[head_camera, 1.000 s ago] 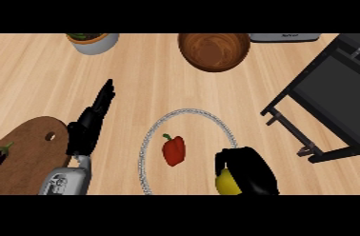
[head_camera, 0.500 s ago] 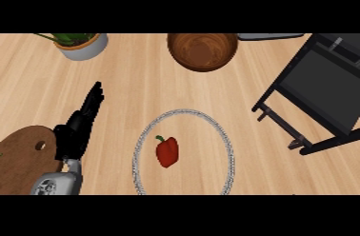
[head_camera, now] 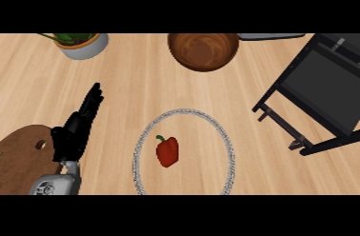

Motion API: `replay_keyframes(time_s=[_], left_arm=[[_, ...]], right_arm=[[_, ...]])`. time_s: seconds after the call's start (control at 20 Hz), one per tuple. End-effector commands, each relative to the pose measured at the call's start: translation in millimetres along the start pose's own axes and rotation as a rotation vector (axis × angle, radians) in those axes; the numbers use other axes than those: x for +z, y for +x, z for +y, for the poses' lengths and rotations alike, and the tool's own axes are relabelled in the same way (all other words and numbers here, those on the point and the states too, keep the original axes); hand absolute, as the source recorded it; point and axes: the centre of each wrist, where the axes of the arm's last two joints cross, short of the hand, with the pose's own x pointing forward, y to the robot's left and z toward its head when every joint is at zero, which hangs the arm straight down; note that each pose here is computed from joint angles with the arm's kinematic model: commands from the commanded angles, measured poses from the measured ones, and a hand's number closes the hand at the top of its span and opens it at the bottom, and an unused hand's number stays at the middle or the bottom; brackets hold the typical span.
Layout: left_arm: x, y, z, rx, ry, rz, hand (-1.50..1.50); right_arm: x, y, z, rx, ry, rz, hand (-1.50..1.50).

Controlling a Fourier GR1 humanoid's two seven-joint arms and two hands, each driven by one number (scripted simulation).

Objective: Pick the lemon from the placemat and place it in the tiered shelf

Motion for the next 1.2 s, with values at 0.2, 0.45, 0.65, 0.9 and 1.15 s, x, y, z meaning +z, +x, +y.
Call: replay_keyframes(time_s=[0.2, 0.45, 0.65, 0.9, 1.15], left_arm=[[-1, 1, -3, -0.009, -0.029, -0.009, 0.00], [-9, 10, -23, 0.009, -0.073, -0.032, 0.00], [-10, 9, -20, -0.005, -0.064, -0.024, 0.00], [-6, -1, -25, 0.005, -0.074, -0.029, 0.00], [-2, 3, -26, 0.010, -0.107, -0.038, 0.00]], right_arm=[[31, 17, -74, 0.066, -0.252, -0.004, 1.50], [52, 21, -112, 0.096, -0.417, 0.005, 1.50], [59, 32, -151, 0.131, -0.459, 0.015, 1.50], [60, 46, -191, 0.089, -0.511, 0.017, 1.50], [27, 52, -207, 0.111, -0.610, 0.085, 1.50]])
